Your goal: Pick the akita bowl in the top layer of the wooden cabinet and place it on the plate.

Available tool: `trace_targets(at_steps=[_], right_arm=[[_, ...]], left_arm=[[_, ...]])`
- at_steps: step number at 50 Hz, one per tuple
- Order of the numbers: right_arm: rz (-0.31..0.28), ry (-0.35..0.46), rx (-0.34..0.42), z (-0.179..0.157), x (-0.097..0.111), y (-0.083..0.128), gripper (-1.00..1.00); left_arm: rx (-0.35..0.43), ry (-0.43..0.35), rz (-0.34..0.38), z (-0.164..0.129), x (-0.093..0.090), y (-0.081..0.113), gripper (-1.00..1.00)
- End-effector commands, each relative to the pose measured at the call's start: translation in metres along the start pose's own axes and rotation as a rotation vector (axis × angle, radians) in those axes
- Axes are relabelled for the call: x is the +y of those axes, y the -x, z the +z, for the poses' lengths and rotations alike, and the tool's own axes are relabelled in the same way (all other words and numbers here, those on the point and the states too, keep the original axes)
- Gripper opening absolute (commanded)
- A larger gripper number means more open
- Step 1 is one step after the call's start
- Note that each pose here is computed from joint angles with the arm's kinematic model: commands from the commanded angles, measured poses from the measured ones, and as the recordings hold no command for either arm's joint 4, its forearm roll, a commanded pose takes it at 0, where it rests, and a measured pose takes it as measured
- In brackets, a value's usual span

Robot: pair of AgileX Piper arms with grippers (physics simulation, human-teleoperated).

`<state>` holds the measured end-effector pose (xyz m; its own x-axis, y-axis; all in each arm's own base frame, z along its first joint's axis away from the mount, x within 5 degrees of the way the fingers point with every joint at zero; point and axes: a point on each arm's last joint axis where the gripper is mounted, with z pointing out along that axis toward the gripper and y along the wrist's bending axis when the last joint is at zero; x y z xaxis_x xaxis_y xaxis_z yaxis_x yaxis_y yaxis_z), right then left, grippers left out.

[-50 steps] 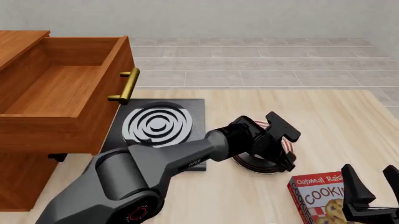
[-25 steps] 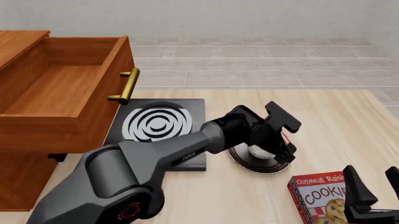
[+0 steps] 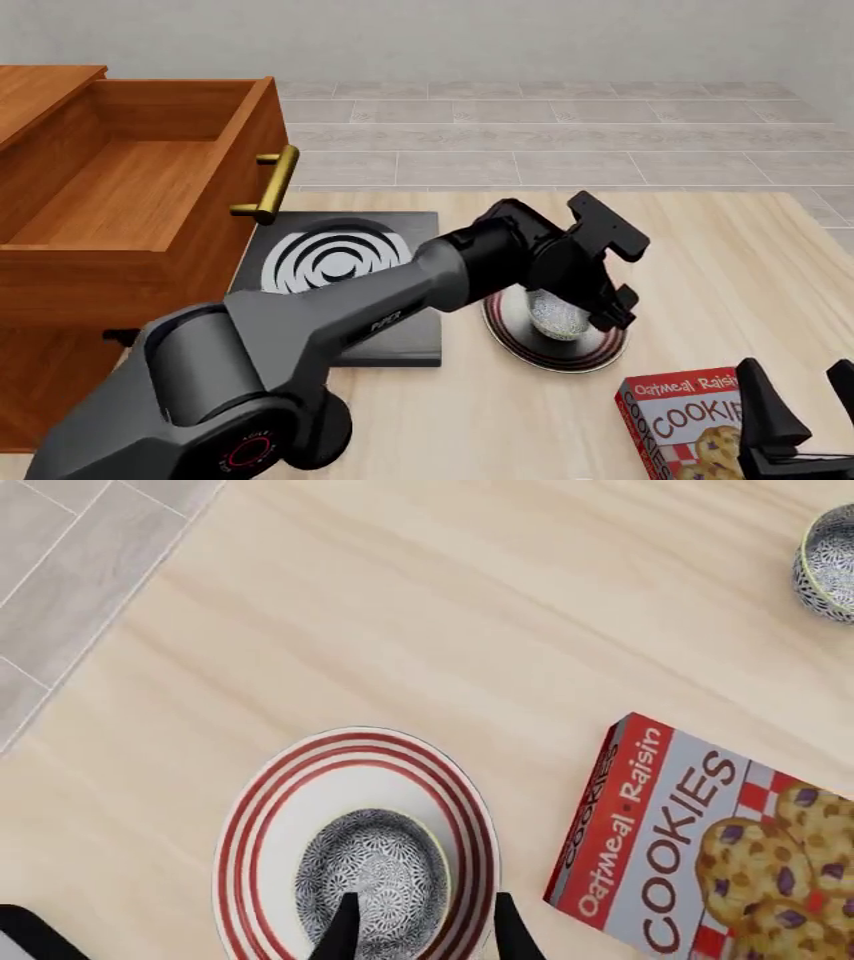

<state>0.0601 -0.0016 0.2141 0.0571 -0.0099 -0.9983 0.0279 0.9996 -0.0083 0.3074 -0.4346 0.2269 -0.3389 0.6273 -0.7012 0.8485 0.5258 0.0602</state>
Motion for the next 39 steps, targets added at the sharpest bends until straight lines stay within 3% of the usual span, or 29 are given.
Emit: trace_targets(at_steps=[1, 27, 39], right_arm=[[-0.008, 0.004, -0.002, 0.0, 0.0, 0.0, 1.0], [-0.02, 0.008, 0.012, 0.008, 0.001, 0.0, 1.0], [-0.026, 0.01, 0.015, 0.005, 0.001, 0.0, 1.0]], left_arm=[[-0.024, 0.006, 0.009, -0.024, 0.004, 0.008, 1.0], [-0.087, 0.004, 0.04, -0.071, -0.001, 0.033, 1.0], [-0.124, -0.01, 0.064, -0.093, -0.012, 0.043, 1.0]])
